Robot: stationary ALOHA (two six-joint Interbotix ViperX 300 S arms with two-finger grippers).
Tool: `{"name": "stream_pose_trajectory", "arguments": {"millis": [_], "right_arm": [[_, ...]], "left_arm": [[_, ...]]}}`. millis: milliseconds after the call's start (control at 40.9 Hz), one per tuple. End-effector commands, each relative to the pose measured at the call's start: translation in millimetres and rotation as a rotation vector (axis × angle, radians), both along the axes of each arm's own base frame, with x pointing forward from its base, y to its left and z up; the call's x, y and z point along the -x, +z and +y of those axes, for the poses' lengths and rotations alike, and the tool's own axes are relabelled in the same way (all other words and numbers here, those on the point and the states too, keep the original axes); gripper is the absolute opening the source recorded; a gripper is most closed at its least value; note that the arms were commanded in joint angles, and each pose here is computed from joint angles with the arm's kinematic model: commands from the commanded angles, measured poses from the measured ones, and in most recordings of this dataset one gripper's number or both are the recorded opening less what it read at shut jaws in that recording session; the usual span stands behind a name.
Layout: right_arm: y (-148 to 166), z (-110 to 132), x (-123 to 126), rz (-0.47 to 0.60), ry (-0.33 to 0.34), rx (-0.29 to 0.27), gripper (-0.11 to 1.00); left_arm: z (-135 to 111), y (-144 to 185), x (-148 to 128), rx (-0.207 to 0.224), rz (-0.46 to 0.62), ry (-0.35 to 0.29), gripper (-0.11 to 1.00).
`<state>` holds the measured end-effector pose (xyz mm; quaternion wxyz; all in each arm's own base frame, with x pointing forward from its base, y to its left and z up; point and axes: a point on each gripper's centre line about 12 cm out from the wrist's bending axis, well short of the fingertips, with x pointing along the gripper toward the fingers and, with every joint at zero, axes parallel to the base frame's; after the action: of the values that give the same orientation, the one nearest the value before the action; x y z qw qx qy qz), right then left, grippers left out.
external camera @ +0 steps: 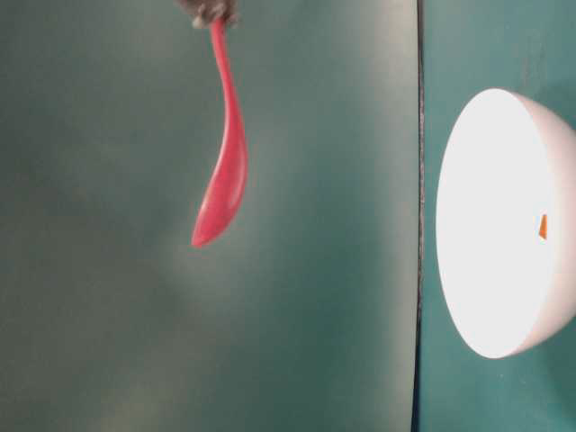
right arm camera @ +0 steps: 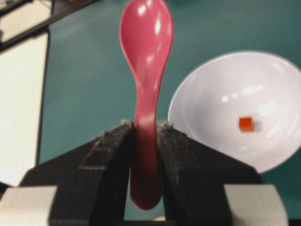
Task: Grip the spoon and scoop the red block from the bowl with right arm.
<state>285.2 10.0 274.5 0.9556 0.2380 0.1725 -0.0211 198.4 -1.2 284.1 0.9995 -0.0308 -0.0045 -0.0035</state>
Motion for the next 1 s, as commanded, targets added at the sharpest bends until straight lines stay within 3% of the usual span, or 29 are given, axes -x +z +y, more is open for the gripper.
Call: {"name": "stream_pose_trajectory", "arguments": {"millis": [0,220,464,635,855,978], "right_arm": [[19.9,-9.5,-10.2,0.040,0.036,-0.031,0.24],[21.9,-21.3,-32.1,0.233,0.149,-0.104,0.24],[3.4,-29.5,-65.8,0.407,0.218,-0.096,0.24],[-6.8,-38.4,-80.3,0.556,0.198,-0.076,0.24],[-18.1,-49.1,-80.9,0.792,0.114,-0.071,0.24],[-20.6,-48.7,-83.8,0.822,0.115,-0.039,0.24]], "left_arm": [[-0.4,10.4,-2.8,-0.003,-0.025,-0.002,0.00],[-0.4,10.2,-2.6,-0.003,-0.021,-0.002,0.00],[-0.3,9.7,-2.7,-0.003,-0.014,-0.002,0.00],[-0.3,8.9,-2.2,-0.003,-0.005,-0.002,0.00],[-0.4,6.9,-2.2,-0.009,0.012,-0.002,0.00],[-0.4,7.0,-2.2,-0.017,0.011,-0.002,0.00]]}}
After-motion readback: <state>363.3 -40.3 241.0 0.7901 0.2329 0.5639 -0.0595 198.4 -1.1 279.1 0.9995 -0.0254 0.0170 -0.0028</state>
